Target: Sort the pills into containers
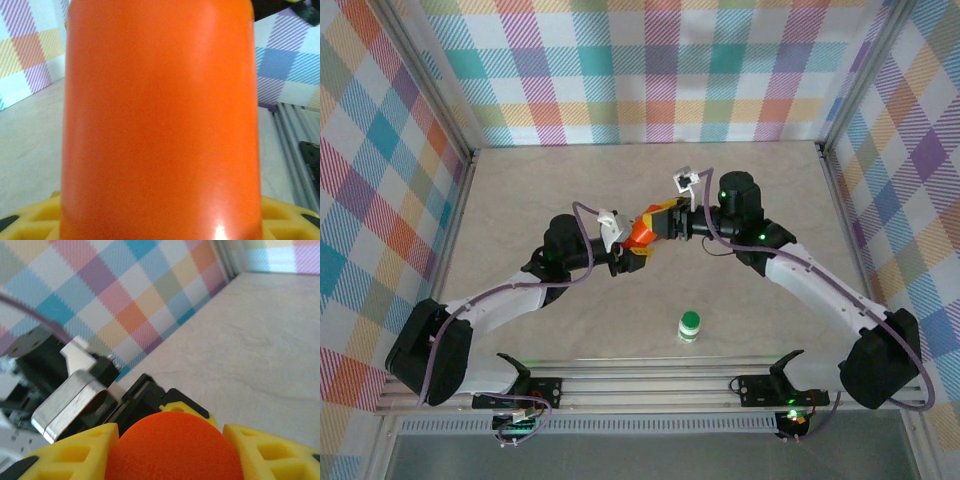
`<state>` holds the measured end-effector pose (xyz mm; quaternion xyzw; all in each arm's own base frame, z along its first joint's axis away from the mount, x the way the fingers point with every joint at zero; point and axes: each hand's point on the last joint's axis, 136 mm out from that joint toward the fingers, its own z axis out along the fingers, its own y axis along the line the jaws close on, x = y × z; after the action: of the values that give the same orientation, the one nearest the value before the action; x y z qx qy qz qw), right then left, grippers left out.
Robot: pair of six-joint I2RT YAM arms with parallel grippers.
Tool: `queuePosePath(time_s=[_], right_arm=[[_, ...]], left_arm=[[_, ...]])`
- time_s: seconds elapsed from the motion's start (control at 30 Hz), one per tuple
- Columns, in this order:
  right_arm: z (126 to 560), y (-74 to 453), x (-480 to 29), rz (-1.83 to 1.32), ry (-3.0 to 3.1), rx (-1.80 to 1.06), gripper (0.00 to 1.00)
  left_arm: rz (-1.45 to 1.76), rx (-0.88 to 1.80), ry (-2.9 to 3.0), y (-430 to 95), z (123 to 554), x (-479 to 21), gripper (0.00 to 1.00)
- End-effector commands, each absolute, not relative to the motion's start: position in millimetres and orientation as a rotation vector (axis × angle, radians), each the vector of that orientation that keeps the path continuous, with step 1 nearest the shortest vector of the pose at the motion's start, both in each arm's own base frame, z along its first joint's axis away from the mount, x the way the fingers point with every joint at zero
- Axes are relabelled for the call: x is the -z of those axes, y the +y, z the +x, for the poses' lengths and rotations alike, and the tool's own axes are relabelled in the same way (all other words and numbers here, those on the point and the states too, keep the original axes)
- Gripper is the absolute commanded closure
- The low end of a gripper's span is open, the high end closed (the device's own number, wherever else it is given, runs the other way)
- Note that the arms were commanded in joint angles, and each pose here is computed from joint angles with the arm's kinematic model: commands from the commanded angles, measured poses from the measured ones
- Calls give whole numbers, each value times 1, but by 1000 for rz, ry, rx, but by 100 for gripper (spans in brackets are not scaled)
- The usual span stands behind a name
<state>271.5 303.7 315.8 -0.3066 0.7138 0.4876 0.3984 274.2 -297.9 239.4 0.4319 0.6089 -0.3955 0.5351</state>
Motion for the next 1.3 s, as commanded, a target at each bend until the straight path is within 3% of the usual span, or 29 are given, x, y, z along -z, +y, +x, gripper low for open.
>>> queuePosePath(time_s=[0.0, 0.23, 0.47, 0.63, 0.83, 1.03, 1.27], right_arm=[[228, 303, -321, -1150, 1556, -1256, 54], [216, 304, -324, -1348, 1486, -1237, 49], [227, 307, -332, -1317, 1539, -1226, 12], [240, 305, -340, -1222, 1610, -1166, 1], [299, 285, -357, -780, 1847, -966, 1], [329, 271, -351, -266, 2062, -1022, 5], [343, 289, -332, -170, 2140, -1017, 8]], left_arm=[[1098, 995, 1365, -294, 261, -262, 84], [1172, 1017, 1363, -292, 249, -258, 89], [1172, 998, 1387, -291, 252, -254, 90], [1151, 978, 1406, -290, 257, -248, 92], [1035, 881, 1471, -282, 277, -245, 97], [808, 683, 1528, -260, 313, -244, 100], [753, 583, 1542, -258, 324, -246, 100]])
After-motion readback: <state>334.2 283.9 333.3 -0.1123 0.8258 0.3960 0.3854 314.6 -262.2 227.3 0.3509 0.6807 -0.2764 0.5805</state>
